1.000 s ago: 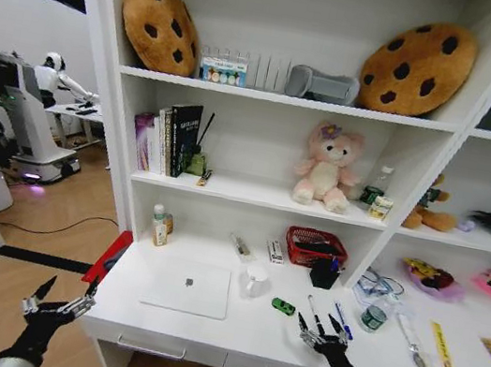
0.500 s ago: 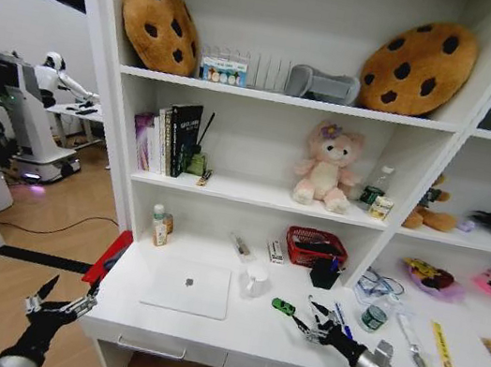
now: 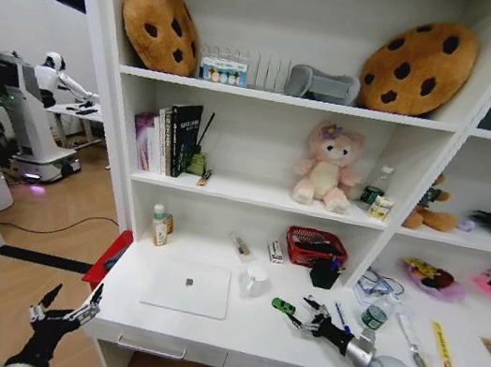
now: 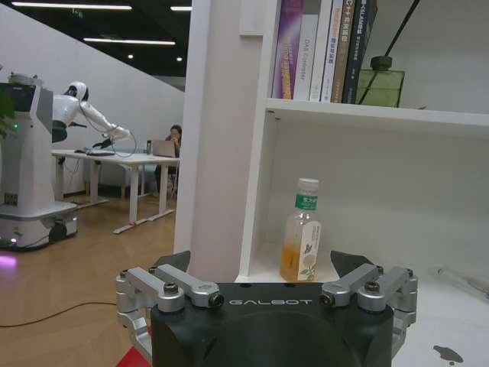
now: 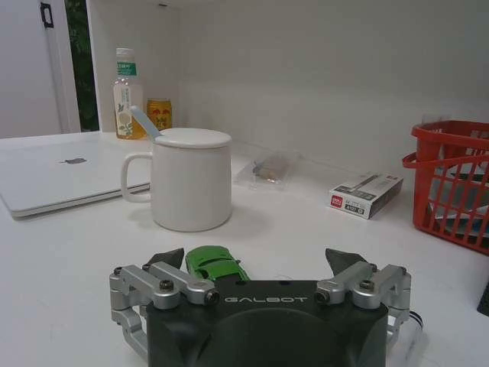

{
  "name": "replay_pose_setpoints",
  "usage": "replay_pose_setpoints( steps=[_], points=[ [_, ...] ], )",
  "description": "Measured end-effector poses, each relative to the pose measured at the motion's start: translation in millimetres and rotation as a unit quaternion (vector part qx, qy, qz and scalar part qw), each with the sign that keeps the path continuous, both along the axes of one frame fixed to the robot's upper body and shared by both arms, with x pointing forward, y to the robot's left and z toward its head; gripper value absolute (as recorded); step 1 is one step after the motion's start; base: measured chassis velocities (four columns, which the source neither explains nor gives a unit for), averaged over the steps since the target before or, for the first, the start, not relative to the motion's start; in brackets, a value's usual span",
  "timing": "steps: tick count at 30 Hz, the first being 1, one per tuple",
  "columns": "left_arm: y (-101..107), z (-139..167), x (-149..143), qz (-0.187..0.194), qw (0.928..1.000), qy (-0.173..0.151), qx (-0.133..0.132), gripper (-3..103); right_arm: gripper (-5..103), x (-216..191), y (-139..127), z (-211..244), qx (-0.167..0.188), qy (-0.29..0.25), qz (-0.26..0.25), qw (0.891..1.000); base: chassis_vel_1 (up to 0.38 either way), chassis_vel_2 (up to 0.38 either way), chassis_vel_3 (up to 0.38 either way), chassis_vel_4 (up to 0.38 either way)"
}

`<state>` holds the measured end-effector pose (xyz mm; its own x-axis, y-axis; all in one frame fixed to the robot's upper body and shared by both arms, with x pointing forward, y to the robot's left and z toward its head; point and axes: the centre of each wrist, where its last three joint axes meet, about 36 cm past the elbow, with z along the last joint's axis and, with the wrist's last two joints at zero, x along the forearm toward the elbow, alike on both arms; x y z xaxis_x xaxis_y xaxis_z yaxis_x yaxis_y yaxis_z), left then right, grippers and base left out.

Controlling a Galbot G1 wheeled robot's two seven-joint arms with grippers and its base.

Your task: Organize the objects on the table.

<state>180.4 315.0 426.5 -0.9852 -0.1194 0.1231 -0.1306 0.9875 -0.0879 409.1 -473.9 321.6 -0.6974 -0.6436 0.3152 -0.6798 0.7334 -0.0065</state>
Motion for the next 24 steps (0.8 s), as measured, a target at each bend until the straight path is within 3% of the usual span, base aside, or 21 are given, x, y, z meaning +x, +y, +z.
replay_pose_setpoints(
  steps=[10, 12, 17, 19, 22, 24],
  points=[
    [-1, -2, -3, 0.003, 1.0000, 0.006, -0.002, 100, 101, 9, 14, -11, 0.001, 0.032, 0.044, 0.999, 0.000, 0.000, 0.000, 0.000],
    [-2, -2, -4, 0.004, 1.0000, 0.006, -0.003, 103, 97, 10, 15, -10, 0.001, 0.037, 0.045, 0.998, 0.000, 0.000, 0.000, 0.000],
    [-2, -3, -5, 0.007, 1.0000, 0.004, 0.003, 98, 82, 15, 11, -8, -0.007, 0.040, 0.047, 0.998, 0.000, 0.000, 0.000, 0.000],
    [-2, -2, -4, 0.007, 0.9999, 0.003, 0.010, 98, 71, 14, 7, -9, -0.010, 0.045, 0.059, 0.997, 0.000, 0.000, 0.000, 0.000],
    [-2, -2, -4, 0.007, 0.9999, 0.002, 0.010, 98, 65, 14, 6, -10, -0.011, 0.045, 0.062, 0.997, 0.000, 0.000, 0.000, 0.000],
    [-3, -2, -4, 0.007, 0.9999, 0.002, 0.009, 98, 49, 9, 3, -12, -0.007, 0.045, 0.070, 0.997, 0.000, 0.000, 0.000, 0.000]
  ],
)
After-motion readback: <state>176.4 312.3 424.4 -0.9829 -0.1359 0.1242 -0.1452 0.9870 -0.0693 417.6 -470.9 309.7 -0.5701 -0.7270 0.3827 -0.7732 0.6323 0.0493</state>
